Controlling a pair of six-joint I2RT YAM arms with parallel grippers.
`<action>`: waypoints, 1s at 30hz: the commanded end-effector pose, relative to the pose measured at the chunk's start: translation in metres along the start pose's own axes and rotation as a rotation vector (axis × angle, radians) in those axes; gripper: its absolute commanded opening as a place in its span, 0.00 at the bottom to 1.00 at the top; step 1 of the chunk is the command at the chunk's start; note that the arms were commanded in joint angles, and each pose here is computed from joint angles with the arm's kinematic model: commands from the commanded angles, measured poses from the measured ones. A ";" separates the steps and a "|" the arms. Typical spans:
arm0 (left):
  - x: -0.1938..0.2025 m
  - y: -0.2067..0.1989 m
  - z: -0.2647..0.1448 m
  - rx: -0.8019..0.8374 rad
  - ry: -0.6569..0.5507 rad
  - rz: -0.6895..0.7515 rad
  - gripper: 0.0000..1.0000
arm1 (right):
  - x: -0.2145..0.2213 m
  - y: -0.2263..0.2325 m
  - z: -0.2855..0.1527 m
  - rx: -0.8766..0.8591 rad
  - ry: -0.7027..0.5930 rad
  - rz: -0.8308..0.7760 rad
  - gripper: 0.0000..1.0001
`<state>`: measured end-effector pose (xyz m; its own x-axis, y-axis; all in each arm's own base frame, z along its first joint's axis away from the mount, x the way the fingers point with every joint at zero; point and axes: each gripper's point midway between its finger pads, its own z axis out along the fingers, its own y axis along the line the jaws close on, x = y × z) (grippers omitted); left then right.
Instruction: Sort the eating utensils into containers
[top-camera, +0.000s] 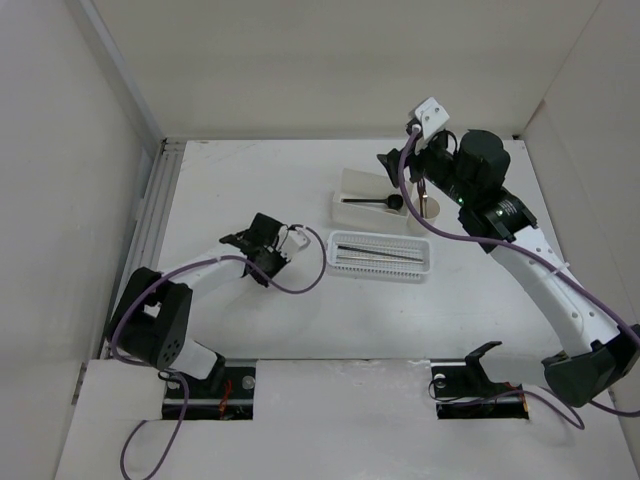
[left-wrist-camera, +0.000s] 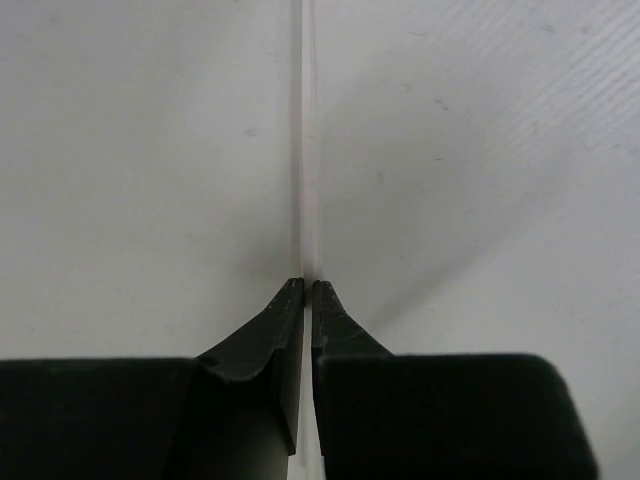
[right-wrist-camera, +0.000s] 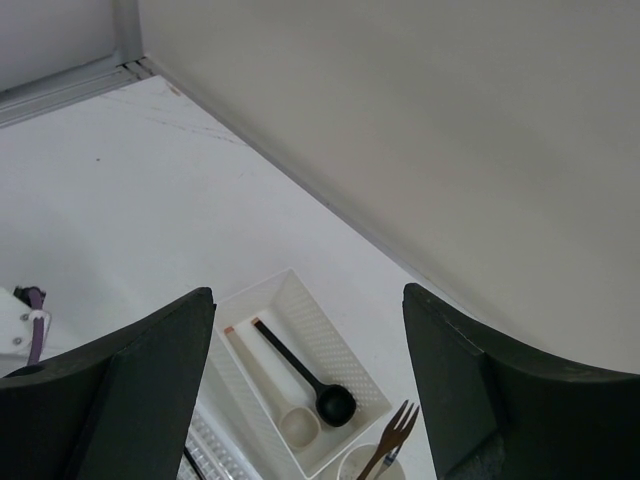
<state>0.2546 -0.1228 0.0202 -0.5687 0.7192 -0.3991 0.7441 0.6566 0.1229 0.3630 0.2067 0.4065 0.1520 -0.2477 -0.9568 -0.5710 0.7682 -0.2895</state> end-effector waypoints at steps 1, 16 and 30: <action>-0.022 0.021 -0.018 -0.057 -0.013 -0.003 0.00 | -0.024 -0.007 -0.003 0.033 -0.070 -0.019 0.81; -0.194 -0.060 -0.064 0.161 -0.264 0.464 0.00 | -0.025 -0.023 -0.012 0.060 -0.076 -0.061 0.81; -0.286 -0.126 -0.009 0.237 -0.308 0.681 0.00 | -0.027 -0.054 -0.041 0.107 -0.082 -0.092 0.84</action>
<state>0.3236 -0.3993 0.1004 0.0691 0.8520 -0.5189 0.9748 0.0529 0.2166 0.3643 0.1495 0.4349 0.2176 -0.2773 -0.9358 -0.4690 0.8112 -0.3494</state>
